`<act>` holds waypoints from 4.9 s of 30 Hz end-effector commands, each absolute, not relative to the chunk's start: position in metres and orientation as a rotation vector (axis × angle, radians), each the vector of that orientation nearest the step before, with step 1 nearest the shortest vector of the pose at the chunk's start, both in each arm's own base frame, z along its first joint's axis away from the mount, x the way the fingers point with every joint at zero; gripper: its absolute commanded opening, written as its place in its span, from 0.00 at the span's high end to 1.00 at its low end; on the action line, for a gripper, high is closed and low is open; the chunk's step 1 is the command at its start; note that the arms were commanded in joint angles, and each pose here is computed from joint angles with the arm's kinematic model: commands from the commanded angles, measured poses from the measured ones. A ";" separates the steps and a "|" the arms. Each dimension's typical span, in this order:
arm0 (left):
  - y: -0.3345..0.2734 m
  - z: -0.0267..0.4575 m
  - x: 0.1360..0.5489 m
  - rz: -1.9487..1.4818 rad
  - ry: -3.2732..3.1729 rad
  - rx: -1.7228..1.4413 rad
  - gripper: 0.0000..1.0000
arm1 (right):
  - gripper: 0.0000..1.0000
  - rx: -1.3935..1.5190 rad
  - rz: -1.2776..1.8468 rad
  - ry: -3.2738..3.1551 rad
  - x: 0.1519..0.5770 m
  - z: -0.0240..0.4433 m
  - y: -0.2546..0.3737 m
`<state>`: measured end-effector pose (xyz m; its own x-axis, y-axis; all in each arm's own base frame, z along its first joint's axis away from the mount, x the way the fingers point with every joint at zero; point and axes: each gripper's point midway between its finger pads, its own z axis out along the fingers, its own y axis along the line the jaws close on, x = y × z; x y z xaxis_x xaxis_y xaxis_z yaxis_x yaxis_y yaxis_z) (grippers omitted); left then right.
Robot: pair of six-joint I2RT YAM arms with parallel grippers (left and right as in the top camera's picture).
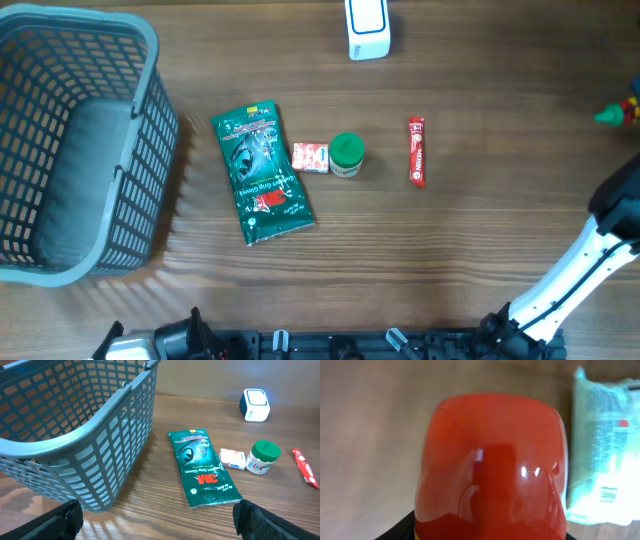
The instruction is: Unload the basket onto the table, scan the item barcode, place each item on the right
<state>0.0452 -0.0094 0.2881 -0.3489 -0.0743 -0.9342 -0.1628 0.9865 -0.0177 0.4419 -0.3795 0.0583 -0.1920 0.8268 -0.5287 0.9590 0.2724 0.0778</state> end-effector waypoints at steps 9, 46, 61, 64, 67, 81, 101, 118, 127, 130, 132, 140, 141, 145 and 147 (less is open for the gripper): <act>-0.012 0.288 0.045 0.082 1.922 -0.166 0.00 | 0.00 1.627 -0.547 2.162 0.398 0.073 -0.395; -0.012 0.288 0.045 0.082 1.922 -0.166 0.00 | 0.00 0.852 0.380 2.207 0.242 0.416 -0.038; -0.012 0.288 0.045 0.082 1.922 -0.166 0.00 | 0.01 0.215 0.217 2.665 0.362 0.205 0.102; -0.012 0.288 0.045 0.082 1.922 -0.166 0.00 | 0.12 0.207 -0.044 2.743 0.378 0.149 0.097; -0.012 0.288 0.045 0.082 1.922 -0.166 0.00 | 0.12 0.199 -0.254 2.802 0.390 0.099 0.086; -0.012 0.288 0.045 0.082 1.922 -0.166 0.00 | 0.46 0.149 -0.401 2.959 0.389 0.003 0.087; -0.012 0.288 0.045 0.082 1.922 -0.166 0.00 | 0.96 -0.023 -0.073 3.149 0.364 -0.028 0.113; -0.012 0.288 0.045 0.082 1.922 -0.166 0.00 | 0.96 -0.456 1.798 2.423 0.344 0.166 0.195; -0.012 0.288 0.045 0.082 1.922 -0.166 0.00 | 0.96 -0.690 1.596 2.409 0.344 0.146 0.189; -0.012 0.288 0.045 0.082 1.922 -0.166 0.00 | 0.95 -0.675 1.215 2.717 0.349 0.098 0.163; -0.012 0.288 0.045 0.082 1.922 -0.166 0.00 | 0.95 -0.670 1.253 2.691 0.350 0.102 0.167; -0.012 0.288 0.045 0.082 1.922 -0.166 0.00 | 0.95 -0.920 1.125 2.585 0.322 0.150 0.189; -0.012 0.288 0.045 0.082 1.922 -0.166 0.00 | 0.95 -0.980 1.069 2.571 0.317 0.154 0.195; -0.012 0.288 0.045 0.082 1.922 -0.166 0.00 | 0.95 -1.167 0.663 2.539 0.319 0.144 0.234; -0.012 0.288 0.045 0.082 1.922 -0.166 0.00 | 0.95 -1.153 0.417 2.551 0.331 0.126 0.247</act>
<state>0.0451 -0.0094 0.2880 -0.3493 -0.0744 -0.9341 -0.1628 0.9865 -0.0177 0.3148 0.2471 0.1561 -0.6166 -0.6198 -0.4854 -0.7872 0.4913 0.3728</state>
